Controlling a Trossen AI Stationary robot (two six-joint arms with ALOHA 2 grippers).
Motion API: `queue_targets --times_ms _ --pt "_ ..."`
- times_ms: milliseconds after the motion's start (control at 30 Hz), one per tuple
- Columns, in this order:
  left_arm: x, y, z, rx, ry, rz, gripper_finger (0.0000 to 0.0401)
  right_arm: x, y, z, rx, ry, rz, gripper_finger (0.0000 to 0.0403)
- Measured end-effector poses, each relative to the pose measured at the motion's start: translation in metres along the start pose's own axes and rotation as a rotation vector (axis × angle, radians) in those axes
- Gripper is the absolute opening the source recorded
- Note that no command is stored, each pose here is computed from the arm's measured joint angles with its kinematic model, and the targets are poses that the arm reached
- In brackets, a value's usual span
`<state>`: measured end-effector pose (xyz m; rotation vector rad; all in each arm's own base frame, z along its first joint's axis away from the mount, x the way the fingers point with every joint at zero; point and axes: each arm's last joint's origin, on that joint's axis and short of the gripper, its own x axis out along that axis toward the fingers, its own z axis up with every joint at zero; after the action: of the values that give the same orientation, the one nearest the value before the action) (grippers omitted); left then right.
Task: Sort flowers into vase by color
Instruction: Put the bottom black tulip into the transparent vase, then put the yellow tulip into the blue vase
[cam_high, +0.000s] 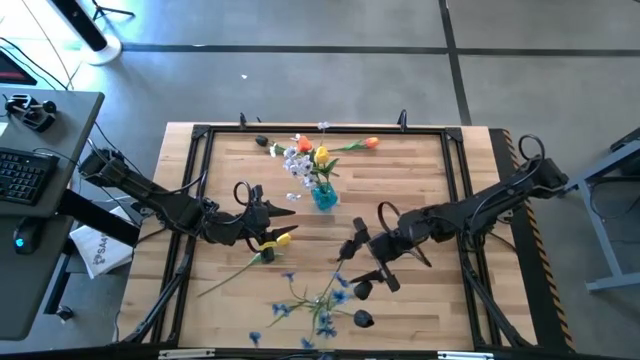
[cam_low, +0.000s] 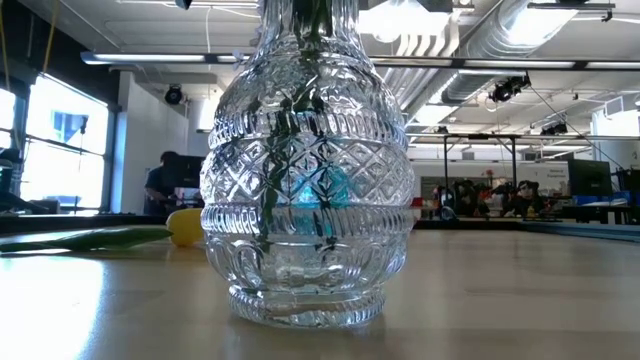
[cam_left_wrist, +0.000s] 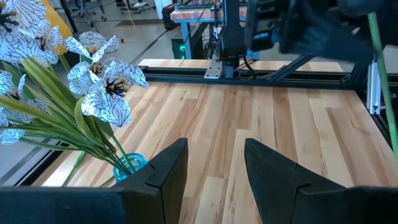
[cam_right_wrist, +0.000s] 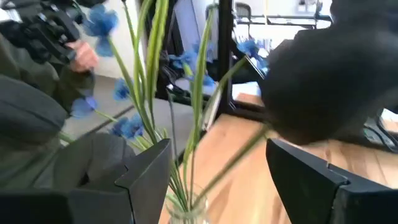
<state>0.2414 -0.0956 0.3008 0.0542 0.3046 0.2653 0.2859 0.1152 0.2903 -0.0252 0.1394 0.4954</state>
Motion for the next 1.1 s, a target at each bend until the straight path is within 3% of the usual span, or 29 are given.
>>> queue_targets --times_ms 400,600,767,900,1100 --pt "0.000 0.000 0.000 -0.001 -0.001 0.000 0.0147 -0.009 -0.004 -0.006 -0.004 0.113 -0.049 0.0259" --pt "0.000 -0.001 0.000 0.000 -0.001 -0.003 0.0147 -0.025 -0.004 -0.001 0.015 0.167 -0.155 0.0259" --pt "-0.005 -0.006 -0.004 0.004 0.022 -0.030 0.0147 -0.043 -0.005 -0.006 0.090 0.297 -0.302 0.0259" --pt "-0.016 -0.012 -0.017 -0.024 0.136 -0.066 0.0147 -0.049 -0.008 -0.019 0.154 0.411 -0.455 0.0259" --pt "-0.029 -0.013 -0.051 -0.271 0.507 -0.090 0.0147 -0.049 -0.009 -0.031 0.219 0.490 -0.542 0.0259"
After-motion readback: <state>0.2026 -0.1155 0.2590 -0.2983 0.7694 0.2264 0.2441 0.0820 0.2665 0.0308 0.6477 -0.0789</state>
